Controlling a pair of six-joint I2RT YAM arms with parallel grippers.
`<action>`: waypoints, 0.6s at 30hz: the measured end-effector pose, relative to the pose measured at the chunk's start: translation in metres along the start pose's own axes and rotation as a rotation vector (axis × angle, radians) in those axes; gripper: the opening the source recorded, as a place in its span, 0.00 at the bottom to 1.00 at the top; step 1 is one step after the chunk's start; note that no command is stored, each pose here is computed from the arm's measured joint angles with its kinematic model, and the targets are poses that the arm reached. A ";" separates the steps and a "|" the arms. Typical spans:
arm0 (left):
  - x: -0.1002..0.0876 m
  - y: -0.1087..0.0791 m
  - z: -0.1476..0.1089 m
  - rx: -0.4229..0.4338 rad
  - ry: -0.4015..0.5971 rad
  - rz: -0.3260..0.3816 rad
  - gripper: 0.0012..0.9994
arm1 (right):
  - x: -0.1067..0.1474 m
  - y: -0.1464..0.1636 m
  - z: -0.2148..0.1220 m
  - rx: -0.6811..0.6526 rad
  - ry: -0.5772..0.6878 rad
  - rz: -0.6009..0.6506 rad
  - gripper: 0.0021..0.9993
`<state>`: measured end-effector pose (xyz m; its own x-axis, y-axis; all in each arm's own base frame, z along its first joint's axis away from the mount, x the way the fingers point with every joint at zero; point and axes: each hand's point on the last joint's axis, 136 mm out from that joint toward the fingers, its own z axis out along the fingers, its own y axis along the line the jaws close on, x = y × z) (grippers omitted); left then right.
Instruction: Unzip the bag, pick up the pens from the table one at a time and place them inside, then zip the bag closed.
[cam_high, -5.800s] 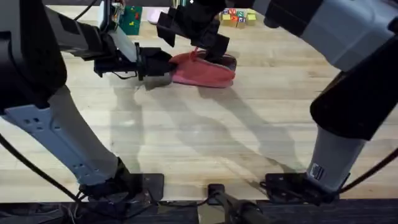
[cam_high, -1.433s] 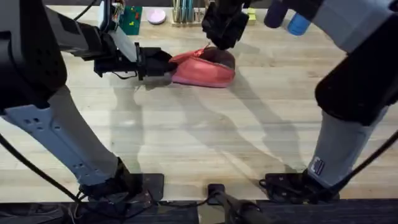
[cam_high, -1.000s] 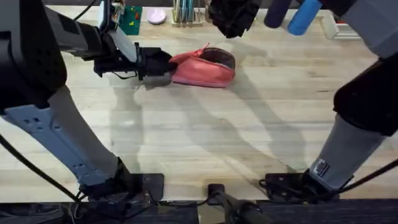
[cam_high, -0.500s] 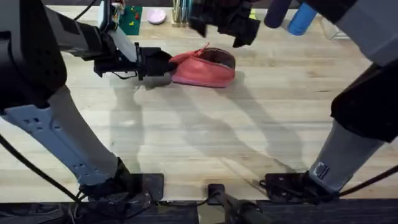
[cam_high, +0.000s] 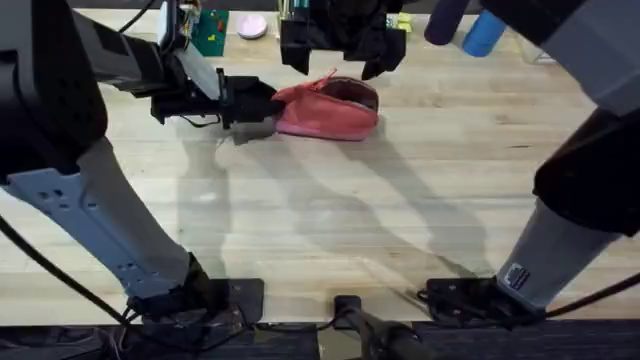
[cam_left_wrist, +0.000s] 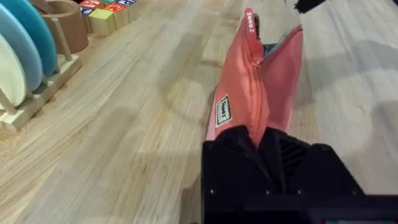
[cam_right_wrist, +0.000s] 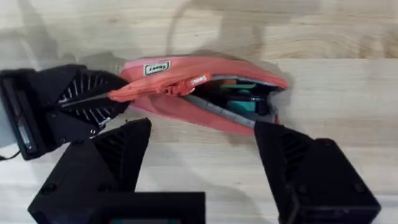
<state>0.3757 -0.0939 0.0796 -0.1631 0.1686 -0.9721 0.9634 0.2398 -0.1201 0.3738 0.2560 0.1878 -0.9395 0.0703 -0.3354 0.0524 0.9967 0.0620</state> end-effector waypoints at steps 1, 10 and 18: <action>0.000 0.000 0.000 0.000 0.000 0.000 0.04 | 0.000 0.001 0.000 -0.009 0.005 -0.008 1.00; 0.000 0.000 0.000 0.000 0.000 0.000 0.04 | 0.005 0.007 0.001 -0.098 0.071 -0.085 1.00; 0.000 0.000 0.000 0.000 0.000 0.000 0.04 | -0.012 -0.006 0.004 -0.196 0.117 -0.006 0.99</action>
<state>0.3757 -0.0939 0.0796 -0.1631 0.1686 -0.9721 0.9634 0.2398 -0.1201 0.3861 0.2490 0.1881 -0.9730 0.0475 -0.2259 -0.0096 0.9694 0.2451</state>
